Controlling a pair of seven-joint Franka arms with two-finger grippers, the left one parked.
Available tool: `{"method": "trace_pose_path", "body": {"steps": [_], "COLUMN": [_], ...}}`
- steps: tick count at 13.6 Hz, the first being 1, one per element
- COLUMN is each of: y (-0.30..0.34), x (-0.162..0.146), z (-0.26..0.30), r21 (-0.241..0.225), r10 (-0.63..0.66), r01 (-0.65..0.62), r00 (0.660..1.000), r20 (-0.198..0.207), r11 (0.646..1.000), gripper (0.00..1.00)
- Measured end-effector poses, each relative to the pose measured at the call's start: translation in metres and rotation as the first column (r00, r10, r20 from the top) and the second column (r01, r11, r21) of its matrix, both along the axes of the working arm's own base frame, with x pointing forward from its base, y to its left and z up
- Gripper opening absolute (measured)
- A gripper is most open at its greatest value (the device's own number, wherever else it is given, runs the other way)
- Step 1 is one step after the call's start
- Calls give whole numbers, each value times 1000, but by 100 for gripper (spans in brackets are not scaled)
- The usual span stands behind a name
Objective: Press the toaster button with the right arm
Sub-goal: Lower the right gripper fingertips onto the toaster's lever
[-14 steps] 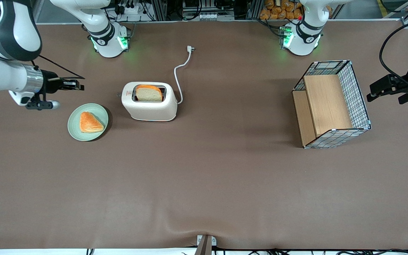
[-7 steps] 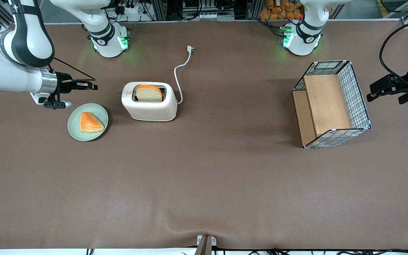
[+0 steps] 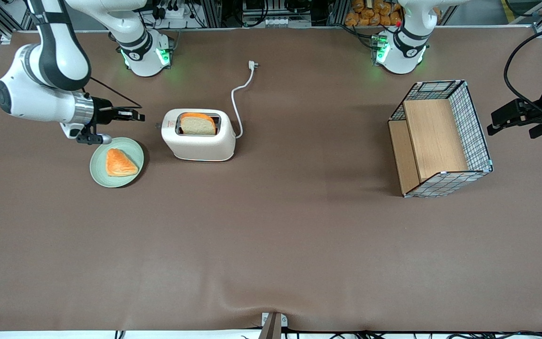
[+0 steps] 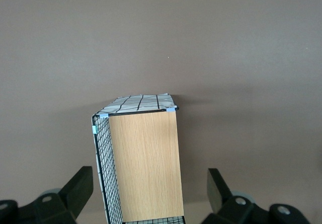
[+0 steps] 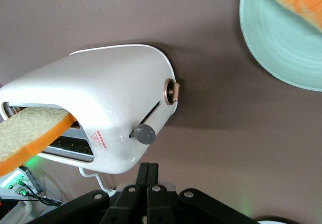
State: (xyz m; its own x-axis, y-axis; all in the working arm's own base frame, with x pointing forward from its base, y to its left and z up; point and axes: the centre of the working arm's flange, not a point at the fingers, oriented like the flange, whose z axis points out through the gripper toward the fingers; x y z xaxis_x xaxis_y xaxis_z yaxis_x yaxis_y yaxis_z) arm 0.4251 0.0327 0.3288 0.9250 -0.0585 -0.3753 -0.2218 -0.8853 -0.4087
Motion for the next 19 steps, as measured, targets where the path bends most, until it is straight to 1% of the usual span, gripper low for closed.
{"method": "trace_pose_path", "body": {"steps": [2, 5, 8, 19], "y": [6, 16, 20, 19], "x": [-2, -3, -5, -5], "z": [-4, -8, -14, -35], "r21": [-3, 6, -1, -11], "r10": [2, -1, -5, -12], "r01": [-2, 1, 5, 12], "r00": [1000, 1000, 1000, 1000], "r20": [10, 17, 29, 12], "r11": [1000, 1000, 1000, 1000], "gripper": [1, 1, 1, 1]}}
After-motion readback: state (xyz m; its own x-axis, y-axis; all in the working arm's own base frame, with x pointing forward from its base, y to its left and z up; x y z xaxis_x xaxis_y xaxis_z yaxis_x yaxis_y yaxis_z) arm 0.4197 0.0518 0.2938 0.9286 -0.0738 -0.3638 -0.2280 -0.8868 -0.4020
